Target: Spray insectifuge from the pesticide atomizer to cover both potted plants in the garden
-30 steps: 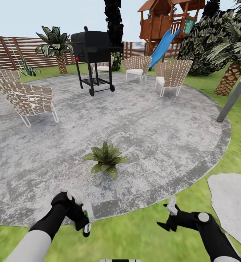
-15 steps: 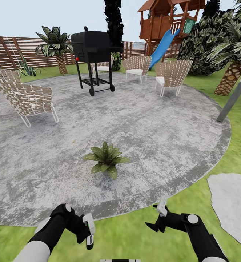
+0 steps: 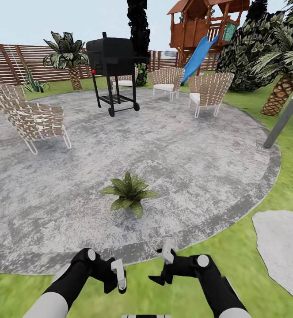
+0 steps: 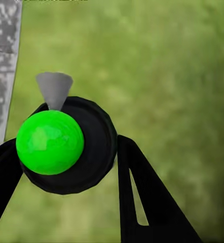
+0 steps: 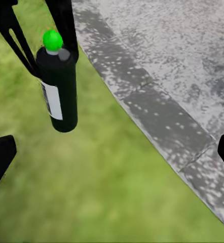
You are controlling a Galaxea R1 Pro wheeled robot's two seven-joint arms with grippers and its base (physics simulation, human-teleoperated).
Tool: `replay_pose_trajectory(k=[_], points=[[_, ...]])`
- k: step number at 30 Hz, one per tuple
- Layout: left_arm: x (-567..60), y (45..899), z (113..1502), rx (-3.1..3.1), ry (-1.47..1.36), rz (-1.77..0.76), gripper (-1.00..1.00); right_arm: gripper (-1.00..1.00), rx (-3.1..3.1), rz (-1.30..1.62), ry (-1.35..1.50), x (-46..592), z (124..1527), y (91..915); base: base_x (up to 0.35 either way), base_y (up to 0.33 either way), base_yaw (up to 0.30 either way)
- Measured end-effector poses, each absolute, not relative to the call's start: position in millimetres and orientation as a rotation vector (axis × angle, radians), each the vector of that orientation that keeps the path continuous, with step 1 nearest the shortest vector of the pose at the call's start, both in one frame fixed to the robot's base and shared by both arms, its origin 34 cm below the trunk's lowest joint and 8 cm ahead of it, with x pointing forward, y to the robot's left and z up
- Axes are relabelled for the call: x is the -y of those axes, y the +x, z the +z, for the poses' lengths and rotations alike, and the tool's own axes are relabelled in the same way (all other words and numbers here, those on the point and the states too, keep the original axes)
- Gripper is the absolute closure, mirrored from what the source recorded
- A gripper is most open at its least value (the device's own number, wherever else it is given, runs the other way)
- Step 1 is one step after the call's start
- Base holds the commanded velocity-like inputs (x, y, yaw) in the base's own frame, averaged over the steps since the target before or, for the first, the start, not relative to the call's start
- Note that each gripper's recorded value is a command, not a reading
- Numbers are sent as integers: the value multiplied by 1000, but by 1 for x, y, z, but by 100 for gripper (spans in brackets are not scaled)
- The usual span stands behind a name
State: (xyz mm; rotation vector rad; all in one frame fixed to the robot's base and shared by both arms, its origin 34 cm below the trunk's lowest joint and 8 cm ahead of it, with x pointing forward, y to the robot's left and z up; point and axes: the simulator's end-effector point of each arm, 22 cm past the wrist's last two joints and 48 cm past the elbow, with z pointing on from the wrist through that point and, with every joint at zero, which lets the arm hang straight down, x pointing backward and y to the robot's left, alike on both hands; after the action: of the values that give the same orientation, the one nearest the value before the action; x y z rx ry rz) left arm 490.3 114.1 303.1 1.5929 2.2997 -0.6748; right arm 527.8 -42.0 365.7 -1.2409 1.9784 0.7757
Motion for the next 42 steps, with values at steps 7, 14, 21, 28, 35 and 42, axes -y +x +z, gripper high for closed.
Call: replay_pose_trajectory(k=[7,14,21,28,35,42], points=[[-114,490,303,-2288,1609,-672,100,100,-1935,802,-1298,24,371,522,0,0,0],[-95,482,304,-2208,1742,-666,100,100,-1923,820,-1270,19,376,524,0,0,0],[-75,482,311,-2134,1763,-696,100,100,-1909,837,-1262,8,381,524,0,0,0],[-59,481,316,-2101,1761,-720,100,100,-1905,843,-1259,4,382,524,0,0,0],[-54,482,318,-2095,1745,-731,100,100,-1905,843,-1260,4,382,524,0,0,0],[-49,486,323,-2088,1707,-750,100,100,-1905,842,-1260,4,382,524,0,0,0]])
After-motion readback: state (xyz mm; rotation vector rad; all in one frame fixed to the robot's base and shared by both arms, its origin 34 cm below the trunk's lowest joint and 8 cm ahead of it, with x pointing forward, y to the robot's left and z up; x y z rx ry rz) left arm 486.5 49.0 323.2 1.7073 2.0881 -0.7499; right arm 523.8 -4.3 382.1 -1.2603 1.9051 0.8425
